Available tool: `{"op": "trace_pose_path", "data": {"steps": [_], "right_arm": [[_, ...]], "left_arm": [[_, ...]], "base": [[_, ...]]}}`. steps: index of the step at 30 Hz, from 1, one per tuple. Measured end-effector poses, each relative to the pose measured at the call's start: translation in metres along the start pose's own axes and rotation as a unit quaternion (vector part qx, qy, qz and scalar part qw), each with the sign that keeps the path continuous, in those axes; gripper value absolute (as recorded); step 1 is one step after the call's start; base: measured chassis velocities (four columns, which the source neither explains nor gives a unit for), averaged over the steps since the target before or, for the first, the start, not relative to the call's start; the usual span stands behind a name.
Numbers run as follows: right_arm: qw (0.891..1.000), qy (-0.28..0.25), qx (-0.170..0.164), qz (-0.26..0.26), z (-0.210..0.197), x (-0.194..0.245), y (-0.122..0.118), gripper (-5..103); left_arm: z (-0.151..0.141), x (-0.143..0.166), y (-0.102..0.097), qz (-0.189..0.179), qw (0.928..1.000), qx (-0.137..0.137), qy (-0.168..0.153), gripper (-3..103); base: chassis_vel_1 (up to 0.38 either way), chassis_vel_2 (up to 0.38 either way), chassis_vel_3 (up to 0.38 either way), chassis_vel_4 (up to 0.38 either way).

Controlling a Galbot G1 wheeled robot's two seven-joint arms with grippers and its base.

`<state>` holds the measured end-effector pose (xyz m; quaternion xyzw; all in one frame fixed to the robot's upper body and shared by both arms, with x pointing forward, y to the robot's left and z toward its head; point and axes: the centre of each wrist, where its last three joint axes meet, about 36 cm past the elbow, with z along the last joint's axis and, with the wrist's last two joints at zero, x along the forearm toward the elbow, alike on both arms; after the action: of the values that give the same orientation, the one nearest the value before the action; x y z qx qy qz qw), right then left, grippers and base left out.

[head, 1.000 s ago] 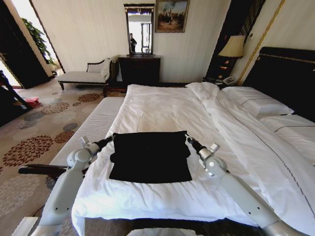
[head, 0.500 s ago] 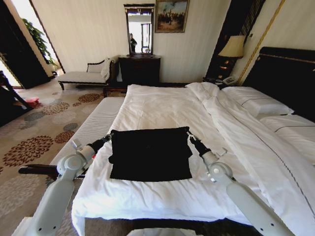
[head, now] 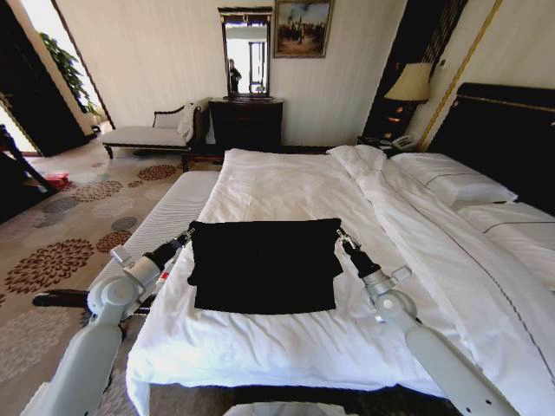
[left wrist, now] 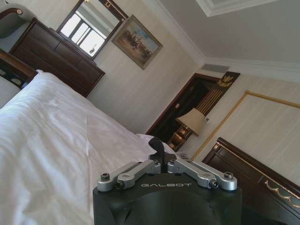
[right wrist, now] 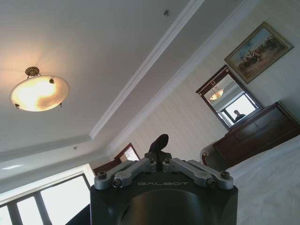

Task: Fold the clothes on the bed.

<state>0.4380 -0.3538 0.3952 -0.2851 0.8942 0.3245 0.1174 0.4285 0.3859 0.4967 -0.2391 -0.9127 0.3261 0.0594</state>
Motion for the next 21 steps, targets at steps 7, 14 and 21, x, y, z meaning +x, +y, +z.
{"op": "trace_pose_path", "data": {"steps": [7, 14, 21], "right_arm": [[1.000, -0.002, 0.003, -0.002, -0.001, 0.001, -0.004, 1], [0.999, 0.018, 0.021, 0.028, 0.012, -0.008, -0.028, 1], [0.996, 0.053, 0.044, 0.053, 0.034, -0.045, -0.074, 1]], "left_arm": [[-0.001, -0.001, 0.003, -0.004, 1.0000, 0.000, -0.005, 1], [0.008, -0.019, 0.023, -0.043, 0.9990, 0.012, 0.003, 1], [0.015, -0.055, 0.059, -0.086, 0.9961, 0.020, 0.010, 1]], "base": [[0.000, 0.000, 0.000, 0.000], [0.000, 0.000, 0.000, 0.000], [0.000, 0.000, 0.000, 0.000]]}}
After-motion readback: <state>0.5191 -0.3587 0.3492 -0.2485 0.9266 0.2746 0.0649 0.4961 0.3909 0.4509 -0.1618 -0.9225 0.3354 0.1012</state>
